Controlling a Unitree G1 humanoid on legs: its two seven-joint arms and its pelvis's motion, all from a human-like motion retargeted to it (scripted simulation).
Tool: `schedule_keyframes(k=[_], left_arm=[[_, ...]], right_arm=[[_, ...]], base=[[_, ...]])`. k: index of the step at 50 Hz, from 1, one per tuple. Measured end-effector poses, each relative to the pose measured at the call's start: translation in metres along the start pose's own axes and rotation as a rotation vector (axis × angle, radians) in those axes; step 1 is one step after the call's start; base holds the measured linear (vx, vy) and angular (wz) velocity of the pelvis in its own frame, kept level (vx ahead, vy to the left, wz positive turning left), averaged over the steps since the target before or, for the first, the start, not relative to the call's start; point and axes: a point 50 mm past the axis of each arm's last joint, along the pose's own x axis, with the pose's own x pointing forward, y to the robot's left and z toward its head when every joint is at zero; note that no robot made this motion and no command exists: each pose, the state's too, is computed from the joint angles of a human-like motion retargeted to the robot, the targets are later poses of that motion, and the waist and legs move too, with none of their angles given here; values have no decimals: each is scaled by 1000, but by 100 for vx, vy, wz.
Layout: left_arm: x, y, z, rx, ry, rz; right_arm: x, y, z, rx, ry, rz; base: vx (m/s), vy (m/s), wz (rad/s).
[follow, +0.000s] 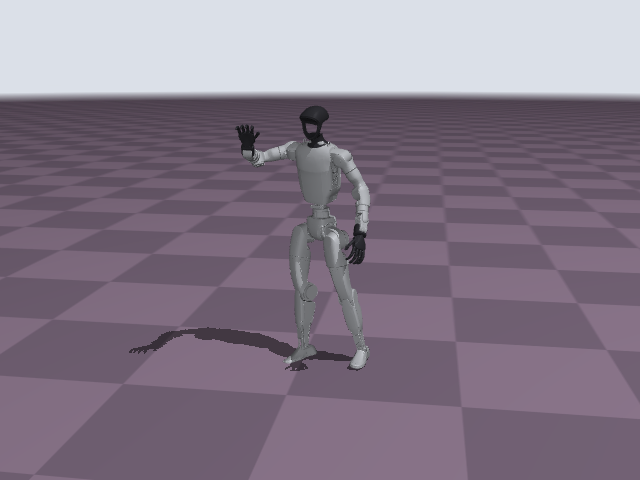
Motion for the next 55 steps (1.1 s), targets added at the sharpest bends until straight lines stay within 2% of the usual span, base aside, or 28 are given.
schedule_keyframes(k=[3, 5, 10, 14, 18, 22, 26, 30, 34, 40, 43, 45, 48, 51, 55], left_arm=[[10, -5, 39, -69, -154, -12], [12, -8, 59, -136, -228, -23], [11, -7, 66, -274, -253, -14], [3, 0, 35, -224, -151, 12], [-12, 8, -8, -85, -12, 13], [-30, 14, -47, 38, 128, -49], [-43, 24, -71, 124, 241, -119], [-44, 36, -79, 170, 299, -115], [-36, 43, -71, 176, 282, -56], [-18, 44, -37, 113, 128, 52], [-11, 37, -16, 39, 28, 54], [-7, 29, -3, -9, -33, 28], [-5, 22, 10, -60, -87, -28], [-7, 24, 6, -72, -78, -46], [-17, 37, -18, -30, 9, 14]], right_arm=[[-19, 35, 31, -69, -224, 243], [-26, 41, 38, -90, -285, 290], [-24, 8, -6, -140, -84, 139], [-14, -59, -68, -312, 149, -84], [-8, -157, -115, -554, 355, -458], [-9, -257, -123, -687, 499, -909], [-6, -309, -108, -691, 499, -1136], [13, -290, -96, -674, 382, -1039], [37, -216, -78, -600, 175, -730], [46, -82, -4, -486, -338, -74], [49, -56, 33, -482, -561, 58], [56, -58, 40, -498, -602, 29], [72, -90, 20, -565, -485, -99], [82, -143, -19, -684, -267, -240], [71, -241, -69, -927, 68, -536]], base=[[-8, -21, -37], [-7, -17, -19], [-2, -6, -3], [3, 5, 1], [4, 11, -1], [3, 12, 0], [1, 9, -1], [0, 0, 0], [-2, -1, -14], [-3, 0, -17], [0, 0, 0], [0, 0, 0], [-1, 4, 4], [-1, 9, 8], [1, 12, 3]])
